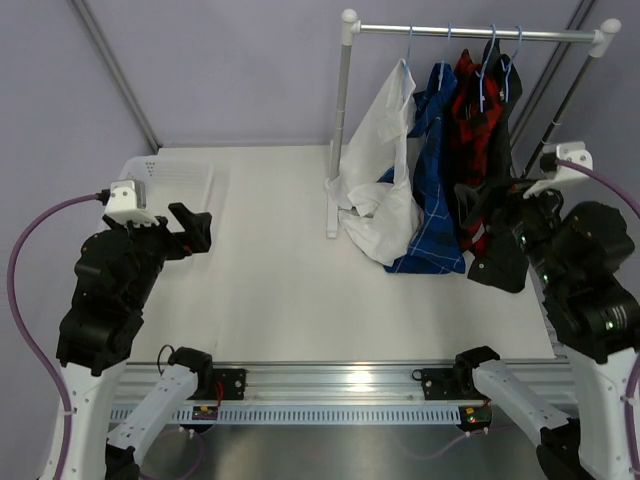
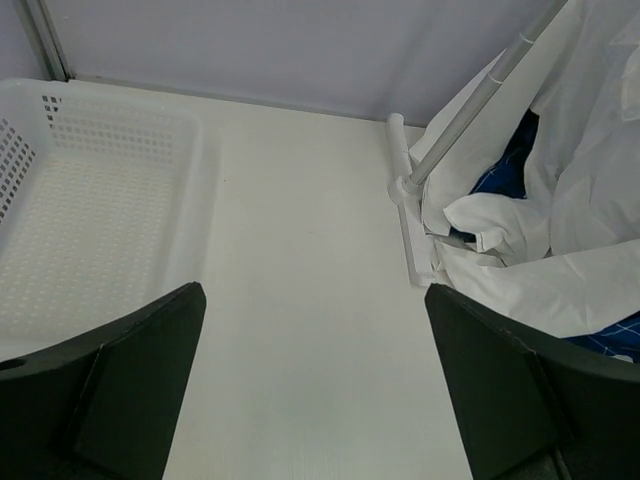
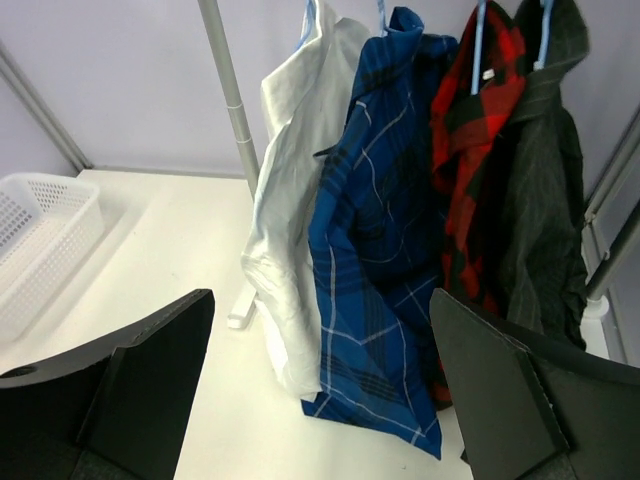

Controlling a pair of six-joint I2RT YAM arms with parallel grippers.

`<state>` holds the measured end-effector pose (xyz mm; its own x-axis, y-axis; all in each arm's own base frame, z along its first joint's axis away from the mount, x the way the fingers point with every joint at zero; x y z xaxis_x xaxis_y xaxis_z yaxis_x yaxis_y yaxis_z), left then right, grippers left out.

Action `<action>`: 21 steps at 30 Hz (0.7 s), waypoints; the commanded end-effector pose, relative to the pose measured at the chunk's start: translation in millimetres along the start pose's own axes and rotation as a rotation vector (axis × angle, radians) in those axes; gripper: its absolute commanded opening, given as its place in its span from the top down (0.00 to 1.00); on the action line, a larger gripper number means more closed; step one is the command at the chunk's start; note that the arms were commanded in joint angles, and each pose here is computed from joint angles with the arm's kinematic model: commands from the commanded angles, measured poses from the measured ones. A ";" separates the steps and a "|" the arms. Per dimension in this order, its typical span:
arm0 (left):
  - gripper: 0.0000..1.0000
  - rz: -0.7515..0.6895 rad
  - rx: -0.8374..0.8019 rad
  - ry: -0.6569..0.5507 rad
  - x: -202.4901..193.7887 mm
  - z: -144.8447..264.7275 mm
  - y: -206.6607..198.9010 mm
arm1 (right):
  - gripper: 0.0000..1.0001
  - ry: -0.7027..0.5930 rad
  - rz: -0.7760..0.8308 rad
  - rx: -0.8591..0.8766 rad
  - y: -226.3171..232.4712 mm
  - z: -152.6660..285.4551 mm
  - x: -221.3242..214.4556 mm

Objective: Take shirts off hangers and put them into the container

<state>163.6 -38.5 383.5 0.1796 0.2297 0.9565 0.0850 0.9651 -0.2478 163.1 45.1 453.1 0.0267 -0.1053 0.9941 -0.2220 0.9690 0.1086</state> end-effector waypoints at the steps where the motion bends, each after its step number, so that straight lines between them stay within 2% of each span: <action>1: 0.01 0.032 -0.034 0.022 -1.7 -10.6 -7.8 | 0.01 0.035 -0.008 0.047 11.1 -36.5 18.1; 2: 0.01 0.039 -0.036 0.037 -3.7 -13.9 -9.0 | 0.01 0.099 -0.018 0.051 14.4 -61.7 11.4; 3: 0.01 0.043 -0.043 0.046 -5.0 -15.8 -10.2 | 0.01 0.079 -0.043 0.054 17.6 -67.8 25.3; 4: 0.01 0.047 -0.049 0.057 -6.8 -18.0 -11.4 | 0.01 0.125 -0.049 0.053 19.9 -90.7 17.6; 6: 0.01 0.055 -0.056 0.081 -10.9 -22.7 -13.1 | 0.01 0.105 -0.078 0.042 25.0 -107.6 27.6; 7: 0.01 0.059 -0.055 0.084 -11.6 -23.3 -13.2 | 0.00 0.142 -0.078 0.026 26.7 -129.1 18.6; 9: 0.01 0.069 -0.052 0.093 -13.8 -25.2 -13.3 | 0.01 0.146 -0.065 0.017 34.5 -145.2 22.6; 10: 0.01 0.071 -0.051 0.096 -14.2 -26.1 -13.5 | 0.01 0.199 -0.053 0.006 38.5 -167.9 7.6; 15: 0.01 0.087 -0.068 0.105 -15.6 -25.7 -16.3 | 0.01 0.252 -0.099 -0.045 48.8 -208.9 -11.9; 21: 0.01 0.088 -0.073 0.105 -19.7 -22.9 -15.3 | 0.14 0.271 -0.097 -0.116 46.3 -242.5 -35.0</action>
<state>182.5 -55.6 359.6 0.3124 0.2786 0.9082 0.0918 0.9427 -0.3208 381.7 147.2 398.3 0.3907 -0.0972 0.9154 -0.1343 0.9777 0.1612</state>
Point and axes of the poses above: each gripper's point midway between its finger pads, its own z axis back along the fingers, its own y axis along the line the jaws close on, x = y × z, the point moved 5 cm from there along z, back along the fingers
